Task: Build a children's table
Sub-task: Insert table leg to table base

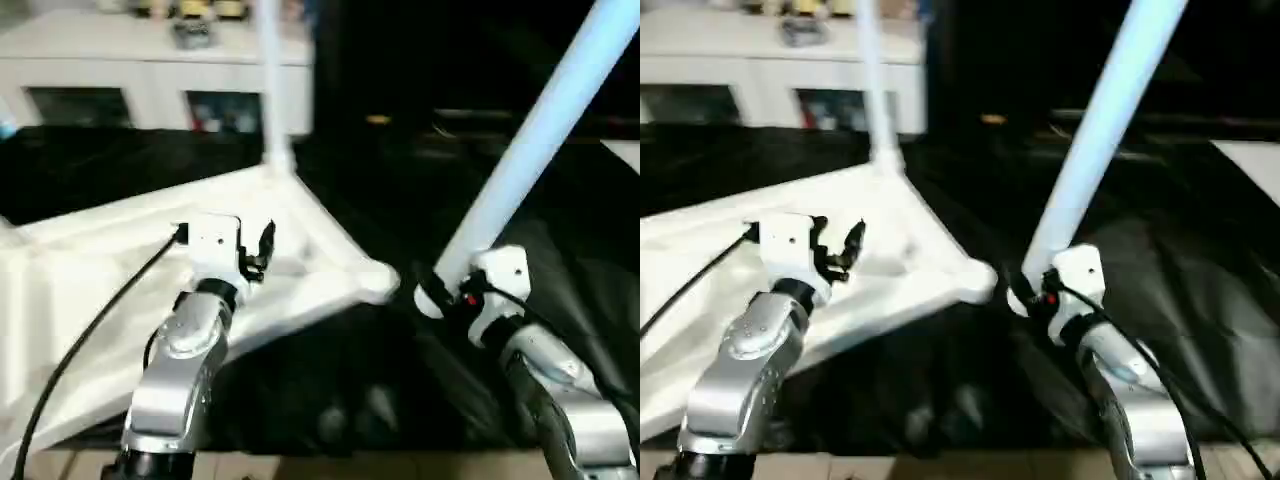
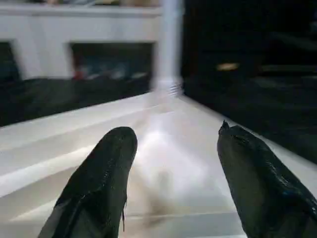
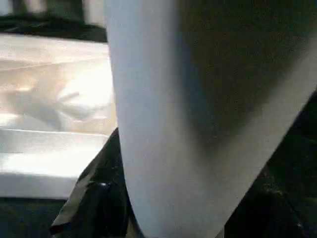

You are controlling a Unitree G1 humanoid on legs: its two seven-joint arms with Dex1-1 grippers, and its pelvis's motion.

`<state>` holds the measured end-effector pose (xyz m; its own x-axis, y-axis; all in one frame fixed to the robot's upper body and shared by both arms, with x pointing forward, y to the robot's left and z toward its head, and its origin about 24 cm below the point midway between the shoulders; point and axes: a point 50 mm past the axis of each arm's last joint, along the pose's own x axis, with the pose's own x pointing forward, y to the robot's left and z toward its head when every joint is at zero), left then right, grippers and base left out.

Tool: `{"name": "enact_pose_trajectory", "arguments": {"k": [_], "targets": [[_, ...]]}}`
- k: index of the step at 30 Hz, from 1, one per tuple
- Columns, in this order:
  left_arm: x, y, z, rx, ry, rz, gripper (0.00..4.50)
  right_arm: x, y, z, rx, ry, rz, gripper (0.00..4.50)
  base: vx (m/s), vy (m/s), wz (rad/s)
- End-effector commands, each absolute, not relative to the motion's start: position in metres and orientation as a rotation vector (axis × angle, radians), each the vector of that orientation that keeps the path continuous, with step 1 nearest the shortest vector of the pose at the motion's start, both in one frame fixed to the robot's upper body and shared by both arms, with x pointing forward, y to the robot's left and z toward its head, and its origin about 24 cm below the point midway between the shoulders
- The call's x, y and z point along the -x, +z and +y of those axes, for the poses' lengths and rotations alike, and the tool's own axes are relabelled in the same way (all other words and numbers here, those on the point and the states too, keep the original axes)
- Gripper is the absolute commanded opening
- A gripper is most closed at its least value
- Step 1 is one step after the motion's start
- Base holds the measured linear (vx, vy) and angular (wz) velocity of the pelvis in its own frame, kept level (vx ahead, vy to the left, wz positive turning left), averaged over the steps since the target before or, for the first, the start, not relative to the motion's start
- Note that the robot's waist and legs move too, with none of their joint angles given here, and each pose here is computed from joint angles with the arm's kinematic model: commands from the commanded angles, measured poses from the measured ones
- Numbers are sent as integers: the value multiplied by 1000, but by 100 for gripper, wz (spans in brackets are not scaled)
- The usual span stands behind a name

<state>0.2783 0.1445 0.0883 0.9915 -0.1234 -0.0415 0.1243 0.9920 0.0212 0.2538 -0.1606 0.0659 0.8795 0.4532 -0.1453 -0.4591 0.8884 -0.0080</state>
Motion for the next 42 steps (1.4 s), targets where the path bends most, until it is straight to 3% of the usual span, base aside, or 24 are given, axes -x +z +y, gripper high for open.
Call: {"name": "enact_pose_trajectory", "arguments": {"k": [1, 7, 14, 16, 23, 26, 30, 36, 42], "targets": [[-276, 92, 145, 9, -127, 11, 304, -255, 73, -162, 5, 461, 107, 191, 184, 77, 58], [-276, 93, 145, -52, -171, -4, 304, -257, 74, -165, 14, 447, 95, 191, 41, 27, 11], [-276, 90, 123, 11, -578, 51, 304, -254, 74, -175, -48, 433, 150, 191, -47, -10, 4], [-281, 88, 115, -7, -682, 86, 340, -258, 75, -180, -15, 410, 140, 191, -69, -4, 4], [-288, 75, 82, -1, -974, 245, 346, -270, 83, -204, 43, 342, 140, 191, -29, 0, 0], [-291, 64, 68, -118, -1034, 351, 346, -271, 86, -212, 96, 356, 155, 191, 0, 0, 0], [-295, 60, 58, -167, -1066, 386, 346, -272, 87, -217, 106, 351, 168, 191, 0, 0, 0], [-304, 50, 57, -283, -1009, 447, 298, -271, 86, -216, 91, 361, 170, 191, 28, -4, -2], [-306, 48, 59, -276, -998, 489, 266, -272, 86, -216, 93, 358, 167, 191, 9, -1, 0]]}}
